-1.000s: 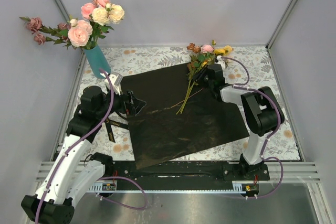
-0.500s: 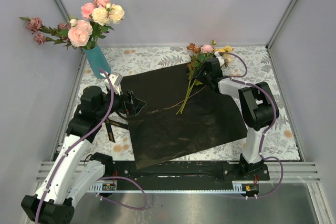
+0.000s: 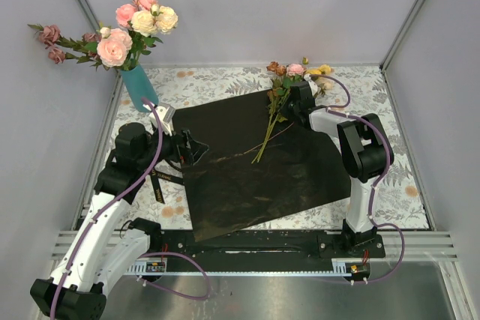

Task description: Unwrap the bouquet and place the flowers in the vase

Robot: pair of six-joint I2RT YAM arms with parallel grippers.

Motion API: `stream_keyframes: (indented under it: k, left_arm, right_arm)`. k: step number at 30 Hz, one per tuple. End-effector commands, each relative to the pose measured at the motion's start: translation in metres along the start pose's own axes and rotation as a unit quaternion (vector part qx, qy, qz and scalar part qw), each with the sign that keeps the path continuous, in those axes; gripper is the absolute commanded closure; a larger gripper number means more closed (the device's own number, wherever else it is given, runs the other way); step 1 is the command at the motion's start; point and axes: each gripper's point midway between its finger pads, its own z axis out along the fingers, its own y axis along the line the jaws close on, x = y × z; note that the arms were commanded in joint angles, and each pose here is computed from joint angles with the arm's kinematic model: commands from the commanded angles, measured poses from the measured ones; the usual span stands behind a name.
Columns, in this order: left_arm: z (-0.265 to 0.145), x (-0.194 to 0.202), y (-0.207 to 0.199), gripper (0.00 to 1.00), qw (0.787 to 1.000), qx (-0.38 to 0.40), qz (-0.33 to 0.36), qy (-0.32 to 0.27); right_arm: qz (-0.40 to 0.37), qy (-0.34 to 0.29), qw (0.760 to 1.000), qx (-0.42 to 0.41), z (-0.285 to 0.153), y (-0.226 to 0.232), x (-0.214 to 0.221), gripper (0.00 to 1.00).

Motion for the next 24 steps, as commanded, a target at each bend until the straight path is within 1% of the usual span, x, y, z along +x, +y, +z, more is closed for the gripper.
stream_keyframes:
  k: [1,6,11,14,17,19,24]
  left_arm:
    - [-0.003,-0.012,-0.005,0.01,1.000,0.007,0.013,-0.026]
    - [-0.003,-0.012,-0.004,0.01,1.000,0.004,0.014,-0.026]
    - [-0.004,-0.012,-0.003,0.01,0.999,0.001,0.014,-0.029]
    - [-0.005,-0.015,0.001,0.01,0.999,-0.012,0.012,-0.034]
    - [-0.004,-0.020,0.003,0.01,0.999,-0.021,0.005,-0.038]
    - [-0.002,-0.022,-0.002,0.01,0.999,-0.012,-0.004,-0.031]
    - [0.007,-0.037,-0.014,0.02,0.999,0.010,-0.037,-0.026]
  right_arm:
    - [-0.004,-0.029,0.999,-0.028,0.000,0.018,-0.022,0.79]
    - [-0.010,-0.050,0.997,-0.054,-0.006,0.025,-0.029,0.99]
    - [-0.027,-0.075,0.994,-0.081,-0.022,0.035,-0.040,1.00]
    - [-0.032,-0.094,0.989,-0.110,-0.040,0.044,-0.046,1.00]
    - [-0.033,-0.100,0.986,-0.127,-0.058,0.049,-0.048,1.00]
    - [-0.032,-0.112,0.983,-0.139,-0.069,0.051,-0.051,1.00]
    - [-0.034,-0.108,0.975,-0.191,-0.099,0.063,-0.044,1.00]
